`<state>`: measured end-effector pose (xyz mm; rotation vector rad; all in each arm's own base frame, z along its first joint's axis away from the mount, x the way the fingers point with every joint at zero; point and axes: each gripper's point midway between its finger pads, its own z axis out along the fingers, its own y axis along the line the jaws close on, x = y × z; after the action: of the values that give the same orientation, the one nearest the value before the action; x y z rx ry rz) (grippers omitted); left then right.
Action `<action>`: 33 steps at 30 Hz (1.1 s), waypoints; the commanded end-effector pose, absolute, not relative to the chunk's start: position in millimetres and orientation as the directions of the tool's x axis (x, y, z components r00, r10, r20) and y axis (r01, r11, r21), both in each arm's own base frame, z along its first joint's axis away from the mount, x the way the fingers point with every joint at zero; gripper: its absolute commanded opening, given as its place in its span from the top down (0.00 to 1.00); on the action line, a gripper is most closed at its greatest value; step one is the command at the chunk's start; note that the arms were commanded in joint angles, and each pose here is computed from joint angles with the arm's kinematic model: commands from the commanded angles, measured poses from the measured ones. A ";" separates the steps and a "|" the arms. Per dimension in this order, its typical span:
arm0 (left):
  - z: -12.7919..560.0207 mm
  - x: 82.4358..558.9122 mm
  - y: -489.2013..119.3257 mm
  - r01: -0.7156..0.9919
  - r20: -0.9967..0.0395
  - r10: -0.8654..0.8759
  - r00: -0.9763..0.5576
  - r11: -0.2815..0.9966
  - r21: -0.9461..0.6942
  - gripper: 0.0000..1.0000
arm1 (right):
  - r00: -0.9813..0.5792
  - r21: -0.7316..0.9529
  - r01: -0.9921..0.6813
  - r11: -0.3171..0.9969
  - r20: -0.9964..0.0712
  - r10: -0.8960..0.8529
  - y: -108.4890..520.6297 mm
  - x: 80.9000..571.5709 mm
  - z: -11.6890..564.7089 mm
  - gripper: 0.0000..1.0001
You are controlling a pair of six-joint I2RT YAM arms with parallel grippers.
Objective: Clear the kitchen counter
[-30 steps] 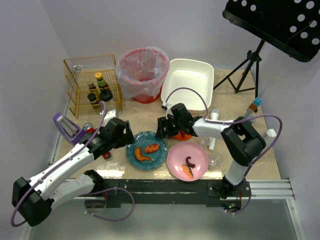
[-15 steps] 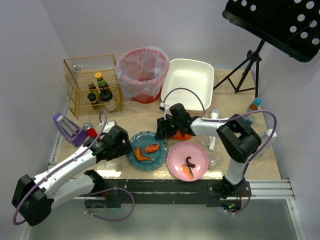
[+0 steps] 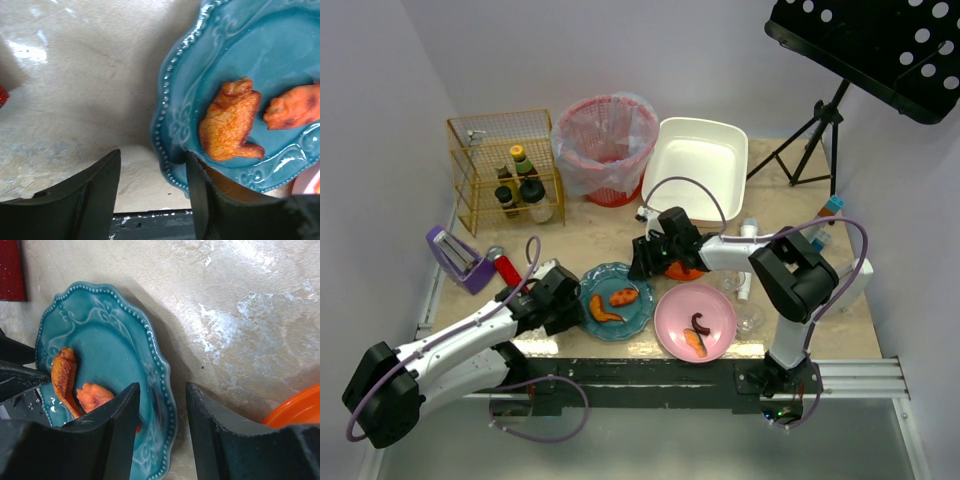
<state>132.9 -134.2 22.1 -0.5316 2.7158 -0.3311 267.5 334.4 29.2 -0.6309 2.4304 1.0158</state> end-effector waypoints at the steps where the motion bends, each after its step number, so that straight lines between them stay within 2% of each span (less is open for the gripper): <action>1: 18.5 135.9 -145.5 -0.318 -0.279 -0.419 -0.864 0.884 -0.342 0.44 | -0.805 0.551 -0.567 0.612 -0.528 -0.271 335.5 259.8 19.3 0.53; 6: 10.0 135.8 -147.1 -0.314 -0.274 -0.415 -0.868 0.885 -0.343 0.48 | -0.809 0.566 -0.567 0.598 -0.518 -0.278 337.0 256.2 14.6 0.52; 9: 4.5 133.9 -148.7 -0.312 -0.263 -0.412 -0.873 0.884 -0.349 0.50 | -0.811 0.575 -0.567 0.590 -0.517 -0.275 338.0 254.6 14.0 0.47; 13: -0.5 132.0 -147.3 -0.306 -0.263 -0.404 -0.876 0.887 -0.345 0.50 | -0.815 0.582 -0.560 0.589 -0.516 -0.265 338.2 253.8 13.3 0.35; 18: -0.9 132.9 -147.6 -0.304 -0.266 -0.404 -0.875 0.887 -0.347 0.51 | -0.826 0.582 -0.534 0.613 -0.515 -0.231 336.3 257.4 12.4 0.13; 21: -1.1 132.7 -147.4 -0.304 -0.266 -0.404 -0.875 0.887 -0.347 0.51 | -0.819 0.564 -0.529 0.634 -0.536 -0.206 334.2 263.4 16.4 0.04; 27: 0.0 132.8 -147.5 -0.303 -0.267 -0.405 -0.875 0.886 -0.350 0.51 | -0.816 0.512 -0.507 0.693 -0.543 -0.196 325.5 272.6 13.1 0.01; 33: 0.6 132.7 -147.2 -0.305 -0.269 -0.408 -0.872 0.885 -0.353 0.51 | -0.783 0.461 -0.493 0.738 -0.605 -0.145 324.4 295.7 46.5 0.01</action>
<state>147.7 -159.0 18.7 -0.5254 2.6555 -0.5032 280.0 345.1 43.8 -0.5762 2.3358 1.0315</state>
